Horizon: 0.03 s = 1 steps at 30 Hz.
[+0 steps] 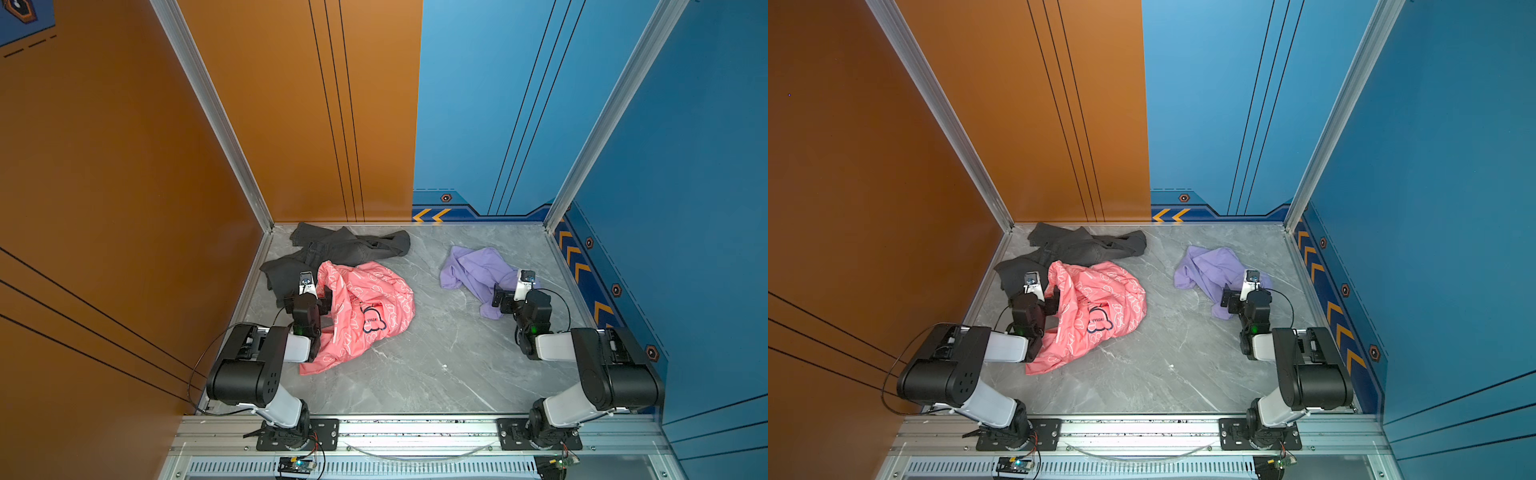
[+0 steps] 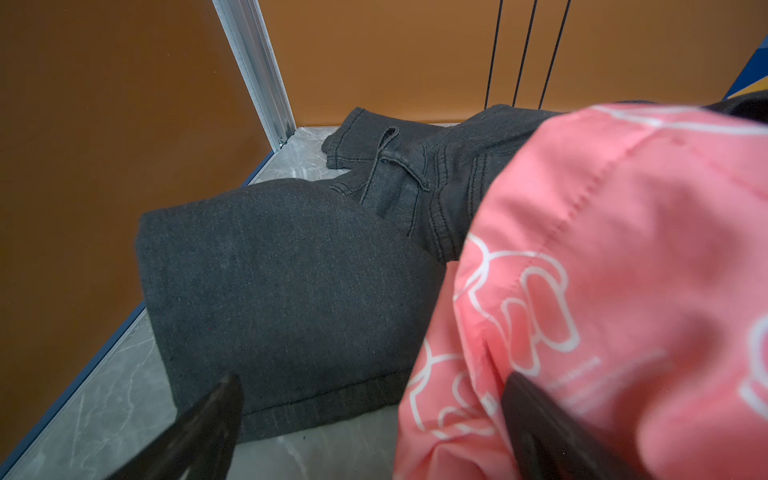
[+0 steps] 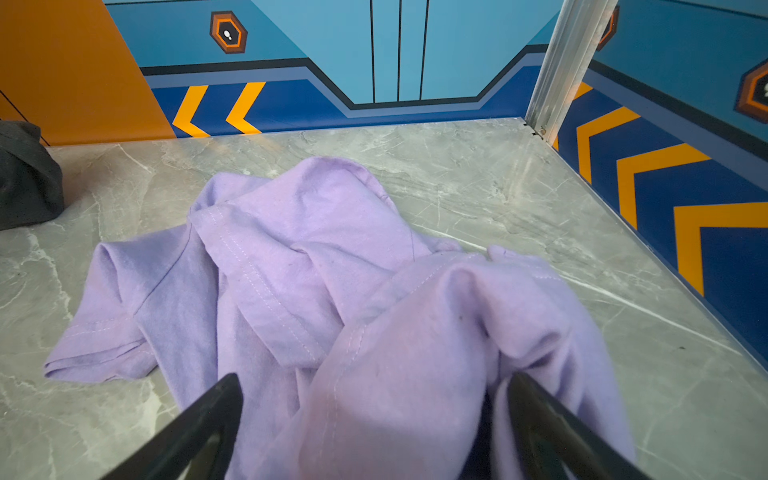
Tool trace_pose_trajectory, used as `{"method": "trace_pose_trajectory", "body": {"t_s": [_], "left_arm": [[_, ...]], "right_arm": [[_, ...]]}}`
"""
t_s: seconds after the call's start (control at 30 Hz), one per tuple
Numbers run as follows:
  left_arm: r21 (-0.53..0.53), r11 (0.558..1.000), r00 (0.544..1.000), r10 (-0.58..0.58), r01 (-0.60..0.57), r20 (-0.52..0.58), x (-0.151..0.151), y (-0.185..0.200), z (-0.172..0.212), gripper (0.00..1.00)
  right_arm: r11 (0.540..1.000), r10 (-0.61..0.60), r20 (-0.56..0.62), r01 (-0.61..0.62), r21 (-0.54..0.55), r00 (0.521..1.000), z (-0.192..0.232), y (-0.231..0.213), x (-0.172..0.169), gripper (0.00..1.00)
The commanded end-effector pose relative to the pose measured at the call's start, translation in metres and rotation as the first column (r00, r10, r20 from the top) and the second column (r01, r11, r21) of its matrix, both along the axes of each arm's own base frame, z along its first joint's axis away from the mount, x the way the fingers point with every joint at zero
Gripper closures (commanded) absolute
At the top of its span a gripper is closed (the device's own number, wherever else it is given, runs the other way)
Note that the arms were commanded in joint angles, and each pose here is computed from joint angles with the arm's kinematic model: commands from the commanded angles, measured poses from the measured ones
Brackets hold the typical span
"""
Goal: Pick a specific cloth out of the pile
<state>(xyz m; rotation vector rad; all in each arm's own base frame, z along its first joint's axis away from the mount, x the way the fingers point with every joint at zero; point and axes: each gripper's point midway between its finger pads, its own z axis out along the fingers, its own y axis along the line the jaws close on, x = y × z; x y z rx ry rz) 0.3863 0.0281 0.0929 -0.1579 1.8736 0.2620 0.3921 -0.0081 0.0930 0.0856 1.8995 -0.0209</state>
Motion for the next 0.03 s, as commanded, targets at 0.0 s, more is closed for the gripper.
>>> {"method": "trace_pose_trajectory", "body": {"t_s": [0.0], "left_arm": [[0.002, 1.000, 1.000, 0.010, -0.010, 0.002, 0.0025, 0.0008, 0.0022, 0.02]], "right_arm": [[1.000, -0.014, -0.008, 0.014, 0.006, 1.000, -0.0002, -0.0026, 0.0033, 0.00]]}}
